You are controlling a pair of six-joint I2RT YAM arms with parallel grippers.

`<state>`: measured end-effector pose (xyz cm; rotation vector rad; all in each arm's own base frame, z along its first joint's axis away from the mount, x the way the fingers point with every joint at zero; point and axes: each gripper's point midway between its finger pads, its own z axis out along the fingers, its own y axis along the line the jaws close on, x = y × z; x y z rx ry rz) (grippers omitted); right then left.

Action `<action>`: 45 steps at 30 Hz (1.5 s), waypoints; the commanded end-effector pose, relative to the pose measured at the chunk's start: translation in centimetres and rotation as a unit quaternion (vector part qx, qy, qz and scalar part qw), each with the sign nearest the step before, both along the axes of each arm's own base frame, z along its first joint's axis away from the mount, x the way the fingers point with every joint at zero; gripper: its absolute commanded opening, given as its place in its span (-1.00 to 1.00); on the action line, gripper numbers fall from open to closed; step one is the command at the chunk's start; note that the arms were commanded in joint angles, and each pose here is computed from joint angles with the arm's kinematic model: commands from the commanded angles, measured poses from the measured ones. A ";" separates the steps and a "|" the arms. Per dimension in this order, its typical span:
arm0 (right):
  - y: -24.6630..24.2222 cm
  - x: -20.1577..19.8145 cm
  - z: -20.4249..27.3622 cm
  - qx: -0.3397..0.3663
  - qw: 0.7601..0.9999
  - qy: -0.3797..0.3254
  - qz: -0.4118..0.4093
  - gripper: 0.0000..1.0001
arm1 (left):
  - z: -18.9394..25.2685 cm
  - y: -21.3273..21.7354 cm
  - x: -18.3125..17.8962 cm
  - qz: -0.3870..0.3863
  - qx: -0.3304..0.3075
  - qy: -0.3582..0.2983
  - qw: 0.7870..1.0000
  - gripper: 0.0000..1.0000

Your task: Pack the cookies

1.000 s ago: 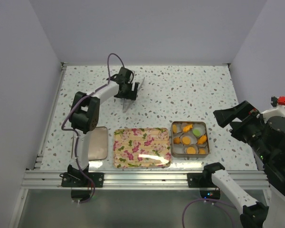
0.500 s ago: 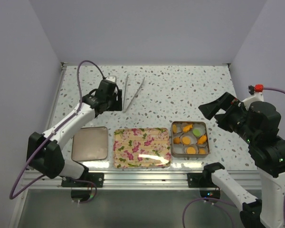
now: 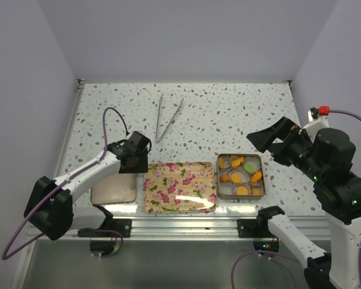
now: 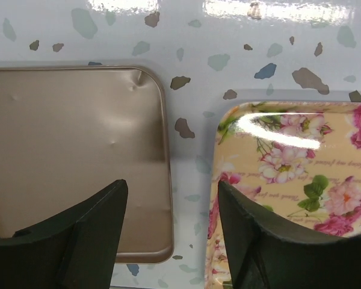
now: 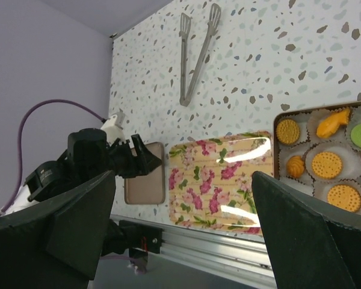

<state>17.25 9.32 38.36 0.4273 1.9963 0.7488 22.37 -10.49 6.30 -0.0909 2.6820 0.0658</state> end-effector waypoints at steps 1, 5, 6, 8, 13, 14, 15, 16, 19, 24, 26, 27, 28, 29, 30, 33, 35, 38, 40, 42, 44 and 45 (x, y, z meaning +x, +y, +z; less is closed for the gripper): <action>0.4 -0.6 0.9 0.012 1.000 -0.014 0.014 0.97 | -0.3 0.1 0.5 0.042 0.005 -0.005 0.999 0.32; 0.2 -1.3 0.9 0.012 1.000 -0.014 0.014 0.97 | -1.1 1.0 0.2 0.070 0.021 -0.005 0.997 0.14; 0.1 -1.5 0.9 0.011 1.000 -0.013 0.013 0.97 | -1.3 1.1 0.1 0.073 0.024 -0.003 0.997 0.11; 0.0 -1.7 0.9 0.008 1.000 -0.014 0.011 0.97 | -1.4 1.2 0.1 0.077 0.026 -0.002 0.997 0.08; -0.1 -2.0 0.8 0.005 1.000 -0.010 0.011 0.97 | -2.5 1.1 -0.1 0.076 0.025 0.006 0.997 0.03; 0.0 -2.0 0.7 0.006 1.000 -0.008 0.014 0.97 | -3.0 1.3 -0.4 0.080 0.028 0.012 0.996 0.02; 0.0 -2.0 0.7 0.006 1.000 -0.008 0.015 0.97 | -3.4 1.2 -0.5 0.080 0.027 0.015 0.996 0.01; 0.0 -2.0 0.7 0.006 1.000 -0.007 0.015 0.97 | -3.9 1.3 -0.8 0.080 0.028 0.021 0.996 0.01; 0.0 -2.1 0.6 0.005 1.000 -0.007 0.014 0.97 | -4.8 1.1 -0.8 0.081 0.024 0.027 0.996 -0.05; 0.0 -2.0 0.5 0.002 1.000 -0.005 0.015 0.97 | -6.3 1.0 -1.4 0.078 0.027 0.047 0.995 -0.59; -0.1 -2.0 0.6 0.001 1.000 -0.005 0.013 0.97 | -6.2 0.6 -1.2 0.074 0.021 0.046 0.996 -1.00; -0.2 -2.0 0.5 -0.002 1.000 -0.006 0.013 0.97 | -5.7 0.6 -1.1 0.073 0.019 0.043 0.996 -1.00; -0.3 -2.0 0.6 -0.003 1.000 -0.006 0.012 0.97 | -4.9 0.4 -0.7 0.073 0.012 0.034 0.997 -1.00; -0.3 -2.1 0.8 -0.004 1.000 -0.008 0.011 0.97 | -2.6 -0.3 0.7 0.075 -0.009 -0.001 0.997 -1.00; -0.3 -2.0 0.8 -0.006 1.000 -0.007 0.011 0.97 | -1.2 0.0 0.8 0.071 -0.005 -0.005 0.997 -1.00; 0.7 -1.3 2.0 0.006 0.999 -0.017 0.034 0.97 | 5.9 -0.5 3.6 0.062 -0.024 -0.063 0.996 -1.00; 2.3 -1.2 3.3 0.023 0.997 -0.026 0.075 0.97 | 12.5 -1.4 6.2 0.055 -0.057 -0.129 0.988 -1.00; 4.8 0.1 6.4 0.059 0.987 -0.063 0.136 0.97 | 21.0 -2.9 8.0 0.018 -0.114 -0.191 0.975 -1.00; 6.6 0.5 8.6 0.100 0.975 -0.086 0.177 0.97 | 27.6 -5.4 9.0 -0.046 -0.178 -0.255 0.949 -1.00; 9.0 0.3 13.0 0.180 0.941 -0.144 0.249 0.97 | 32.4 -10.0 8.4 -0.147 -0.277 -0.279 0.908 -1.00; 10.4 1.0 16.9 0.233 0.901 -0.215 0.297 0.97 | 37.6 -12.7 7.0 -0.212 -0.355 -0.299 0.860 -1.00; 10.8 0.8 18.1 0.280 0.885 -0.199 0.313 0.97 | 40.1 -13.5 6.7 -0.232 -0.382 -0.321 0.835 -1.00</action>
